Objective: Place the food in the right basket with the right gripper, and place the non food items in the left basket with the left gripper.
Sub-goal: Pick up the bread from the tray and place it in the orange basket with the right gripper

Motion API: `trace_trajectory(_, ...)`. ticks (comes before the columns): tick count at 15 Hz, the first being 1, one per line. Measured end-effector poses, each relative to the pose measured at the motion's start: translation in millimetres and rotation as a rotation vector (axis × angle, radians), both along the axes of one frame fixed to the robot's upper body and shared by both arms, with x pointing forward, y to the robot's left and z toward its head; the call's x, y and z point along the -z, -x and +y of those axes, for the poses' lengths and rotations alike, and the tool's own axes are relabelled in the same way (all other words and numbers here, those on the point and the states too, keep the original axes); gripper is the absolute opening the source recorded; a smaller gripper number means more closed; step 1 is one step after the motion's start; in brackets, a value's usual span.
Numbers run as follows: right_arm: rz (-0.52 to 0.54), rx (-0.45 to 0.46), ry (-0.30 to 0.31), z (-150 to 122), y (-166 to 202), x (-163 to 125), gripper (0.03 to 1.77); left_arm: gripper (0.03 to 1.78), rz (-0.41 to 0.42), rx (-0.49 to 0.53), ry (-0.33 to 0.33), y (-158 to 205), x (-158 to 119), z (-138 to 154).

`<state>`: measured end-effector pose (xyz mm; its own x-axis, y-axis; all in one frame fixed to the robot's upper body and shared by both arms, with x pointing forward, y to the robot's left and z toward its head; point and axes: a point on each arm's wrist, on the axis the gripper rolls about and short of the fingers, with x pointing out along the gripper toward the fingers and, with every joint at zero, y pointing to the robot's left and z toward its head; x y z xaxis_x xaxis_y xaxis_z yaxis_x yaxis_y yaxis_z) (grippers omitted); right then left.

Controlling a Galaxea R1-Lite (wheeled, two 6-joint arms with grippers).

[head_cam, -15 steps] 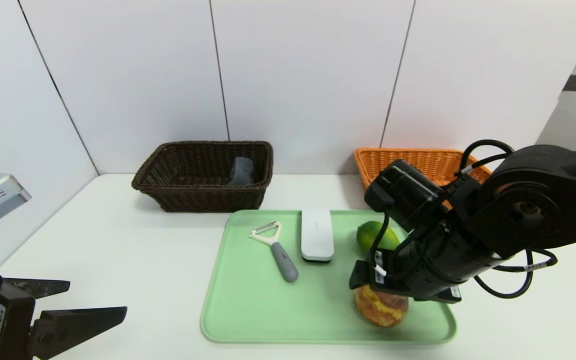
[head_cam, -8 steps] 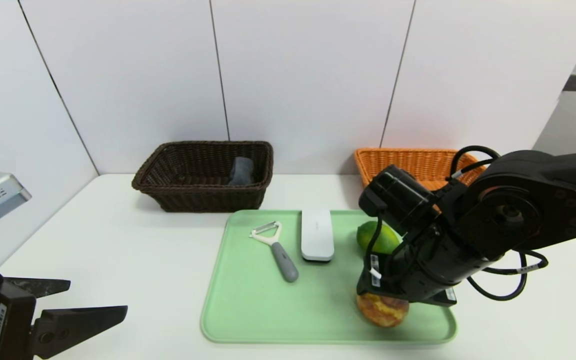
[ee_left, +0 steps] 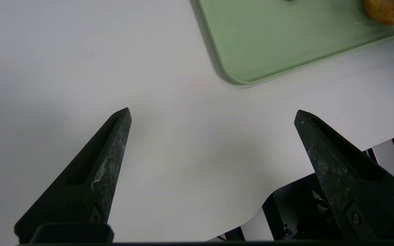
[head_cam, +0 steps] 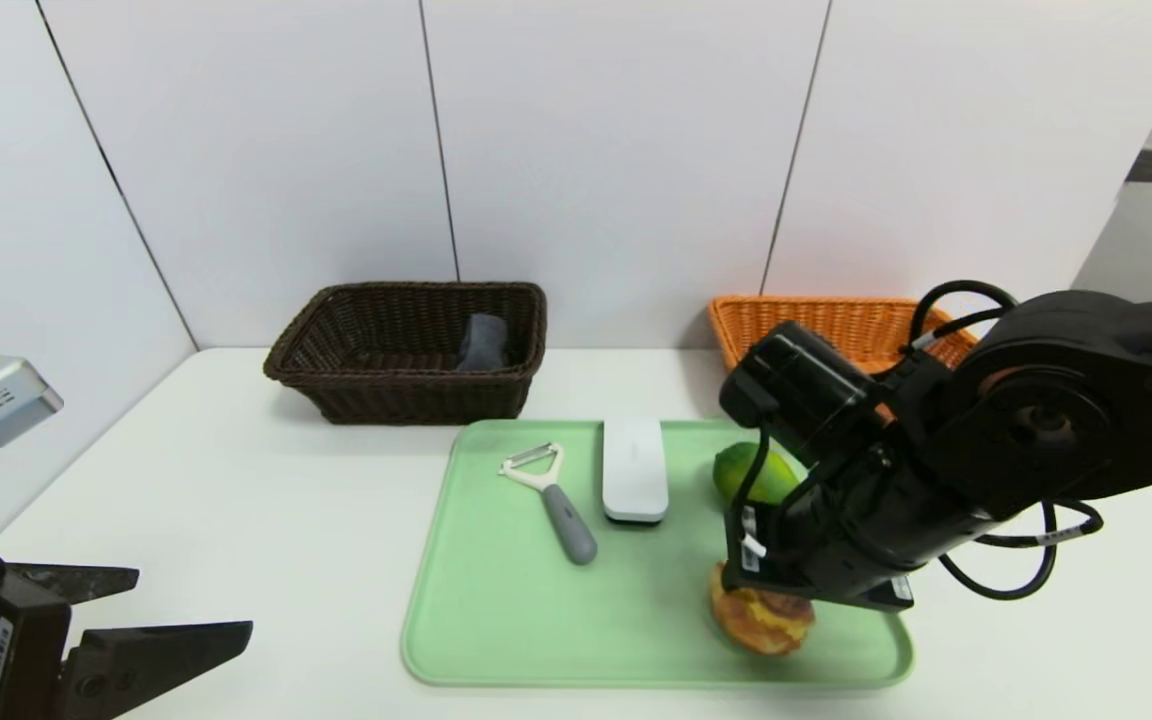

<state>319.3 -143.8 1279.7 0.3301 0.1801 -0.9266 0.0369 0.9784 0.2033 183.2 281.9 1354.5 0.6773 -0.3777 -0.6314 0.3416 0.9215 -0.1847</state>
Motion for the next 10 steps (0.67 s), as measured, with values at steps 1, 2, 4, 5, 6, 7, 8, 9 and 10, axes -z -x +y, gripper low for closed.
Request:
trace_trajectory(1,-0.018,-0.007,-0.026,-1.1,2.8,-8.7,0.78,1.69,0.001,-0.001,0.0,0.1,0.4,0.1)
trace_trajectory(2,-0.035,-0.017,-0.064,-2.7,5.9,-18.8,0.77,1.69,0.002,0.0,-0.001,0.0,1.1,0.0)
trace_trajectory(4,-0.073,-0.05,-0.172,-8.2,14.7,-45.4,0.76,1.69,0.005,0.002,0.0,-0.4,2.6,-0.3)
trace_trajectory(5,-0.103,-0.068,-0.242,-12.7,18.9,-63.2,0.76,1.69,0.007,0.003,-0.001,-0.6,3.3,-0.4)
trace_trajectory(6,-0.144,-0.071,-0.297,-18.8,19.9,-79.3,0.76,1.69,0.009,0.003,-0.002,-0.8,3.8,-0.6)
trace_trajectory(7,-0.207,-0.051,-0.342,-27.2,16.9,-95.5,0.76,1.69,0.011,0.003,-0.003,-1.2,4.2,-0.8)
trace_trajectory(8,-0.27,-0.022,-0.376,-36.0,11.7,-108.5,0.76,1.69,0.012,0.003,-0.004,-1.6,4.4,-1.0)
trace_trajectory(9,-0.346,0.013,-0.41,-45.9,3.5,-121.2,0.76,1.69,0.014,0.003,-0.005,-2.2,4.7,-1.3)
trace_trajectory(10,-0.421,0.046,-0.425,-55.5,-6.3,-129.7,0.76,1.69,0.016,0.004,-0.006,-2.5,4.8,-1.6)
